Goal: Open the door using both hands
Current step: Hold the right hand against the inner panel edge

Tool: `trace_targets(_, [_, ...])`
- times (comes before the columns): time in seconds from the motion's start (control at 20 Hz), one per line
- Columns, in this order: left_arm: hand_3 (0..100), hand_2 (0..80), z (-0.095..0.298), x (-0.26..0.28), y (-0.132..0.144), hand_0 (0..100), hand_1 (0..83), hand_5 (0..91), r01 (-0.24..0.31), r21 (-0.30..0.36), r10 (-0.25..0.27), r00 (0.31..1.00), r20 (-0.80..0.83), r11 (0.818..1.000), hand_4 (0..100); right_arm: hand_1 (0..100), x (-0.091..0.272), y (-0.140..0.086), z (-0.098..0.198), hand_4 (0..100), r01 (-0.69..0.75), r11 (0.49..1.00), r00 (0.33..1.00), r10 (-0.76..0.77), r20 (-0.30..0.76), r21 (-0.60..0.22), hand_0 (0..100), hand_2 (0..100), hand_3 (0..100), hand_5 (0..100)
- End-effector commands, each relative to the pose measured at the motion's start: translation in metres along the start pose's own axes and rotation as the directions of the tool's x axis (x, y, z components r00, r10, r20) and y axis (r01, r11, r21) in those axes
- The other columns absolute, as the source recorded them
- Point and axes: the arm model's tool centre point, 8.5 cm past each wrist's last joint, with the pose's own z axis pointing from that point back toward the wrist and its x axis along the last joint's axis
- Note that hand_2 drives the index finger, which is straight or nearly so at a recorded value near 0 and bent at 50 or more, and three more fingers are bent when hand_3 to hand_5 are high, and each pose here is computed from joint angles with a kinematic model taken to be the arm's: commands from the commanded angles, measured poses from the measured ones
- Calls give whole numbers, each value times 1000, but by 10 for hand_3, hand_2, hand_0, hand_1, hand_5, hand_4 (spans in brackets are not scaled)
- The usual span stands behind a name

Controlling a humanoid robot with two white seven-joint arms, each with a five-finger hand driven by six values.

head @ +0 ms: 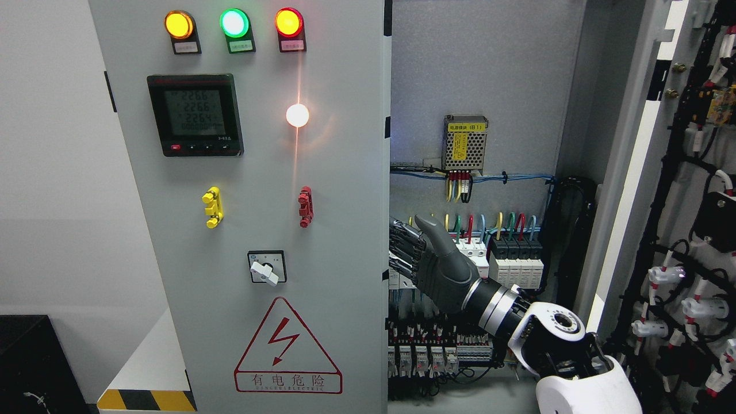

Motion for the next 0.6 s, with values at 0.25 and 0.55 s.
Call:
trace_targets(0.25, [0,0,0,-13,-1,0,0,0,0,-4,0,1000,-10,1000,0,0,-3,-3,-2,0,9,1000,1000,-8,-15,13,191,0,0,0])
trace_targets(0.55, [0,0,1,-14,-1,0,0,0,-1,-4,1,1000,-12,1000,0,0,-3,-3,-2,0,7,1000,1000,-7,-17,12,191,0,0,0])
